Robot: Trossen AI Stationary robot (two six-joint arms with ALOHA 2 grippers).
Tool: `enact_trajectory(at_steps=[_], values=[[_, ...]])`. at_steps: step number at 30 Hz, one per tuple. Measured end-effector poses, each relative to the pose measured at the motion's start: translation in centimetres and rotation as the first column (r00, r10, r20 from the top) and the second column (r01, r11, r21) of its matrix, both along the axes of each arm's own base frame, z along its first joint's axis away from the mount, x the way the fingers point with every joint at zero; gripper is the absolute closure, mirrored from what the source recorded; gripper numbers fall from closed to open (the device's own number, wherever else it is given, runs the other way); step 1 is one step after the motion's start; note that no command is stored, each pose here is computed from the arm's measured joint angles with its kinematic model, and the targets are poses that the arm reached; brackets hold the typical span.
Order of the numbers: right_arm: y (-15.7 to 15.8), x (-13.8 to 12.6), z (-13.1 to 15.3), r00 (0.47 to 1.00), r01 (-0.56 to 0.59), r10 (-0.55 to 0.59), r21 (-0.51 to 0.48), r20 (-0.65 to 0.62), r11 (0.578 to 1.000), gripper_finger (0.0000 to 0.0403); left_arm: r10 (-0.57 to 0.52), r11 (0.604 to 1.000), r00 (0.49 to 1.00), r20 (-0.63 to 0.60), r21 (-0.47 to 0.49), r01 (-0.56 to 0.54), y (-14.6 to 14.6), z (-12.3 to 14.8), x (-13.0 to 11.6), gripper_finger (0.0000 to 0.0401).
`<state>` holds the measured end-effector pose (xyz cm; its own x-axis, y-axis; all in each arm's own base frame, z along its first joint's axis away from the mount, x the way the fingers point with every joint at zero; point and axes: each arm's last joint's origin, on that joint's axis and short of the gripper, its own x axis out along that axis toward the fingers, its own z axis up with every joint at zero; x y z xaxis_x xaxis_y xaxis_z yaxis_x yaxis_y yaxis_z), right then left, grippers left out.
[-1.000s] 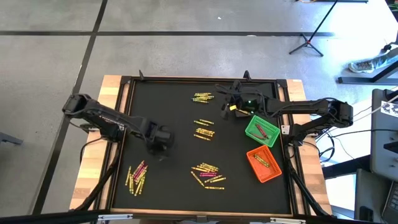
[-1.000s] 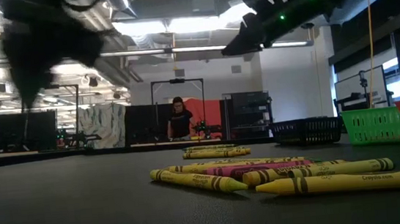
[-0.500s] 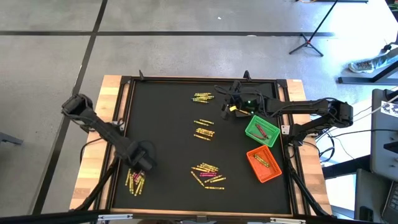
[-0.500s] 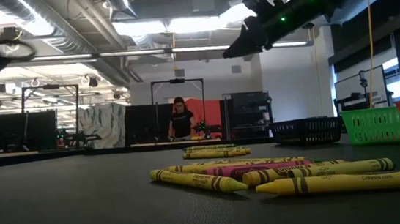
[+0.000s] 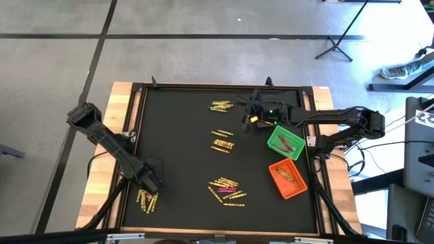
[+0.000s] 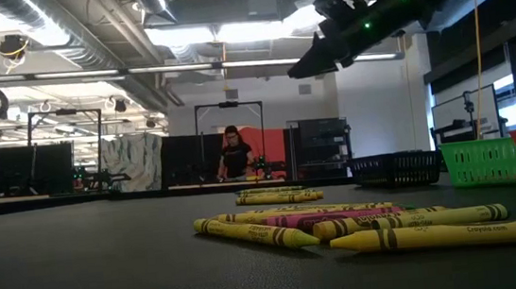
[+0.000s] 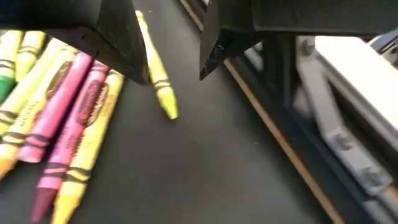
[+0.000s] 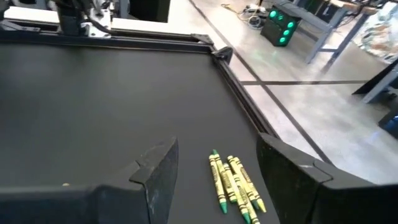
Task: Sort crayons
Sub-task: Put the light green crayon into the orange basket
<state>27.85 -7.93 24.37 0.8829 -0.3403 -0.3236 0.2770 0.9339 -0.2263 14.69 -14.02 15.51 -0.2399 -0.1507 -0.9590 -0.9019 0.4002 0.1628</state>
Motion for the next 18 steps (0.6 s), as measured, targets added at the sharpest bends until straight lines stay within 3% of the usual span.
enact_trajectory(at_steps=[13, 18], values=[[0.0, 0.0, 0.0, 1.0, -0.008, 0.008, 0.006, -0.004, 1.0, 0.0188, -0.009, 1.0, 1.0, 0.016, -0.03, 0.01, 0.7, -2.6, -1.2, 0.0273], [0.0, 0.0, 0.0, 1.0, -0.008, 0.008, 0.006, -0.004, 1.0, 0.0188, -0.022, 0.999, 0.999, 0.027, -0.034, 0.022, 0.7, -2.8, -1.2, 0.0294]])
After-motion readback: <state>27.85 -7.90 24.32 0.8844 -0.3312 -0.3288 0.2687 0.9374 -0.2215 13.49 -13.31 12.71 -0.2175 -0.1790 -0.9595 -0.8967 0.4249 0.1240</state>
